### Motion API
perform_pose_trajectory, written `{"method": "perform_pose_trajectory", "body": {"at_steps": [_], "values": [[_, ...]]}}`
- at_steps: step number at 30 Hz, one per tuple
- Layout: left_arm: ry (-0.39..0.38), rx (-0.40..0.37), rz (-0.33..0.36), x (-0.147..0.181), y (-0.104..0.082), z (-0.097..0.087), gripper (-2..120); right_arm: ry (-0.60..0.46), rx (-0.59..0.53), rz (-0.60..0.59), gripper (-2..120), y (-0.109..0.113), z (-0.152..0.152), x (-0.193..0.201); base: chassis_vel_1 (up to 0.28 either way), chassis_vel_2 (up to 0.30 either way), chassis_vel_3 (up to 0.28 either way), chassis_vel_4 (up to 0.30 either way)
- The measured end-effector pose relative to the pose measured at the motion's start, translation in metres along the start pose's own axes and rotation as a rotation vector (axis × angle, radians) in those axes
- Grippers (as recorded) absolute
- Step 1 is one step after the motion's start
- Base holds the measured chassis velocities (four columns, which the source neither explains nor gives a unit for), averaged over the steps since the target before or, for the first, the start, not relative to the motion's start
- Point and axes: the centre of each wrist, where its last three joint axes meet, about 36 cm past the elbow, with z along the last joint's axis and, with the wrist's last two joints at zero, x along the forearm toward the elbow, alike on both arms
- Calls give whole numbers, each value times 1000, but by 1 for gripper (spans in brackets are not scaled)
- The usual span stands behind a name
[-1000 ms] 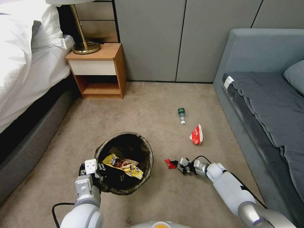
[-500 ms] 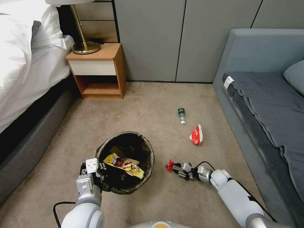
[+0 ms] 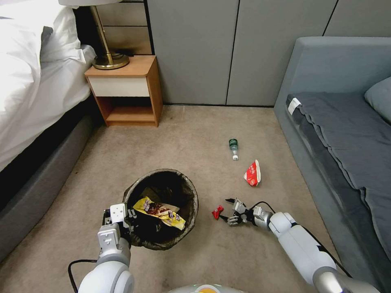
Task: Pick up the trash bin, then pick up the garbage from the floor and place it into the trash bin.
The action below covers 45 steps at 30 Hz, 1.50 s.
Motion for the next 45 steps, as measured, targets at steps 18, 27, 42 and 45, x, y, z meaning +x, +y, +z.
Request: {"method": "perform_pose_trajectory", "body": {"at_steps": [18, 27, 42, 45], "values": [[2, -1, -4, 0, 1, 0, 0, -8, 67, -44, 77, -13, -26, -25, 0, 0, 0, 0], [-1, 0, -4, -1, 1, -1, 0, 2, 75, -64, 76, -7, -26, -32, 0, 0, 0, 0], [1, 4, -8, 0, 2, 1, 0, 18, 69, -84, 31, -4, -26, -43, 0, 0, 0, 0], [3, 5, -7, 0, 1, 2, 0, 29, 63, -84, 21, -5, -22, -42, 0, 0, 0, 0]]}}
